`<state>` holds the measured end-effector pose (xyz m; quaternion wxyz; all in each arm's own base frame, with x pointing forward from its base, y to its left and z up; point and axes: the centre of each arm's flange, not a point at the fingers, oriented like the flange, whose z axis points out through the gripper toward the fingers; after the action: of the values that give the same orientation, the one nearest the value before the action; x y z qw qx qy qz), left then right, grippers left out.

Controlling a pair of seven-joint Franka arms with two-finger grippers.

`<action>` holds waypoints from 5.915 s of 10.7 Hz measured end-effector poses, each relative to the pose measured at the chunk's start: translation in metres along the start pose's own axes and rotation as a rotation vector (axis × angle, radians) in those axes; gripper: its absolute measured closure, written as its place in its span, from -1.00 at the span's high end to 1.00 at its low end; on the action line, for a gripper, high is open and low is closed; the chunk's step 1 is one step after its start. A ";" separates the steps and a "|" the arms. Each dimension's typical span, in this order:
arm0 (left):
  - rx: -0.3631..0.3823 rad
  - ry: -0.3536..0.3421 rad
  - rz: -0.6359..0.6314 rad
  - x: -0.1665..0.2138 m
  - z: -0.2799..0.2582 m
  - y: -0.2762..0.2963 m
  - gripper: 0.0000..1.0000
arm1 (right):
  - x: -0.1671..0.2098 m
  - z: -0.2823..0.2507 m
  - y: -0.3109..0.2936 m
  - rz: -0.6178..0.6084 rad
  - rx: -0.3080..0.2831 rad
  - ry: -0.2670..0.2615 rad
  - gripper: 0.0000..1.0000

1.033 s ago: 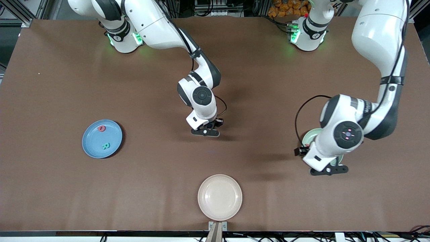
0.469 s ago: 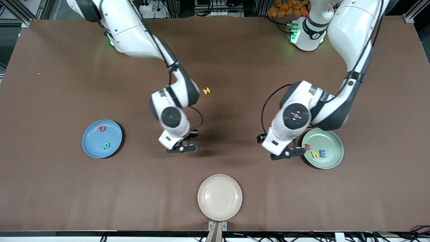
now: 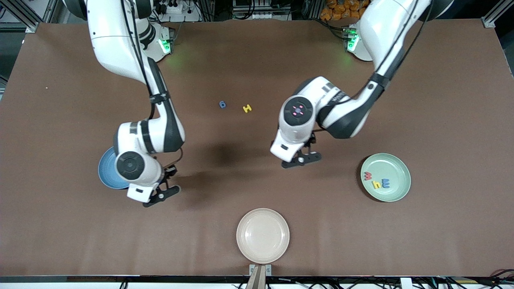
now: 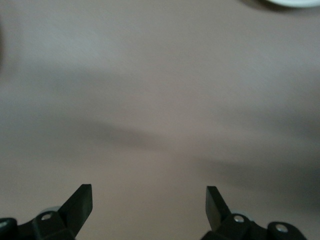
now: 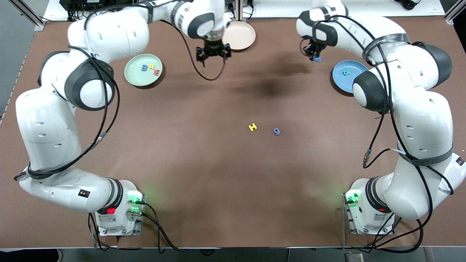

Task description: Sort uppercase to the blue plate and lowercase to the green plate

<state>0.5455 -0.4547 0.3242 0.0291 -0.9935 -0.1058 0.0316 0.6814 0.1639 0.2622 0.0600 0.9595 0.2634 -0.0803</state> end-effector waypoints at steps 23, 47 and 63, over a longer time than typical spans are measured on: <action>-0.086 -0.068 -0.096 -0.261 0.135 0.187 1.00 | -0.090 0.057 0.103 -0.203 0.139 -0.025 1.00; -0.083 -0.058 -0.101 -0.262 0.142 0.197 -0.45 | -0.088 0.065 0.090 -0.196 0.189 -0.016 1.00; -0.028 -0.123 0.183 0.243 0.000 -0.307 -0.45 | -0.029 -0.019 -0.383 -0.160 0.105 0.078 1.00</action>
<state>0.7183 -0.1041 0.3306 0.0055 -0.9955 -0.0168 0.0934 0.4614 0.4794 0.2582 -0.0071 0.9396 0.3367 -0.0611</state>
